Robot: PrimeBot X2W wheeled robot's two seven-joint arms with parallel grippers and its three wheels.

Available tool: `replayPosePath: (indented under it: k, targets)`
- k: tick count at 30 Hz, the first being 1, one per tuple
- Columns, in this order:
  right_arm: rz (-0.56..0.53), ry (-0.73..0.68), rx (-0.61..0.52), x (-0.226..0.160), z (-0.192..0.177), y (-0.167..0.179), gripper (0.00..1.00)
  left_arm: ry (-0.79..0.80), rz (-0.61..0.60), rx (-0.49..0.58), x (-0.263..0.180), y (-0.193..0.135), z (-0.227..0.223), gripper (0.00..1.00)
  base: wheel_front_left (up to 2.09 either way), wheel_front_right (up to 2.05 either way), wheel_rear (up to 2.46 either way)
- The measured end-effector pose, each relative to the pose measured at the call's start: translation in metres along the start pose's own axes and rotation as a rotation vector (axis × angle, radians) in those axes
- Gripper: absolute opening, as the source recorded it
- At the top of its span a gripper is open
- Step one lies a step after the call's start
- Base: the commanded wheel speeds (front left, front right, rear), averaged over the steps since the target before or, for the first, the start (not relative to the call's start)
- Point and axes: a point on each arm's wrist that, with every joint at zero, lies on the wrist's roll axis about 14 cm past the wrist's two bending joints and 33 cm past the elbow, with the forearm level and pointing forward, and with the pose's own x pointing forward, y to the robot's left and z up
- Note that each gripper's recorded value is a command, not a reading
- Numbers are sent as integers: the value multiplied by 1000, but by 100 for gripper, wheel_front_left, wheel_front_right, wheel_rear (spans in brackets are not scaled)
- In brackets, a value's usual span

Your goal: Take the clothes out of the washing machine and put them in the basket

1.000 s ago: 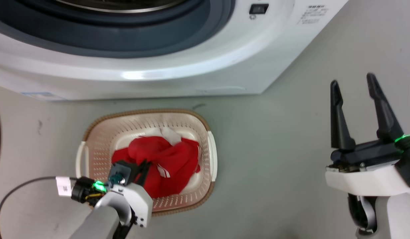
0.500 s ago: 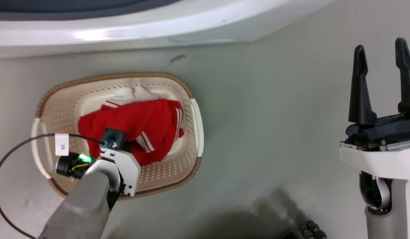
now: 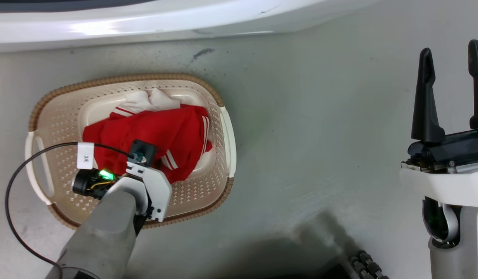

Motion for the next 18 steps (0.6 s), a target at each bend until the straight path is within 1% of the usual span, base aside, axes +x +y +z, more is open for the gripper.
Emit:
replayPosePath:
  k: [5,7,9,11,13,18]
  targets:
    - [5,-29,6,-1,14,3,100,-99,42,-34,-14,4,21,100,0,0,0]
    - [8,-41,9,-3,21,4,100,-135,69,-82,-22,6,28,100,0,0,0]
    - [14,-55,10,-5,29,7,100,-172,82,-100,-31,6,36,100,0,0,0]
    - [16,-62,12,-10,36,8,100,-254,86,-114,-42,3,59,100,0,0,0]
    - [19,-70,17,-16,43,10,100,-328,89,-105,-55,0,78,100,0,0,0]
    - [35,-97,21,-30,63,18,100,-471,131,-124,-95,0,102,100,0,0,0]
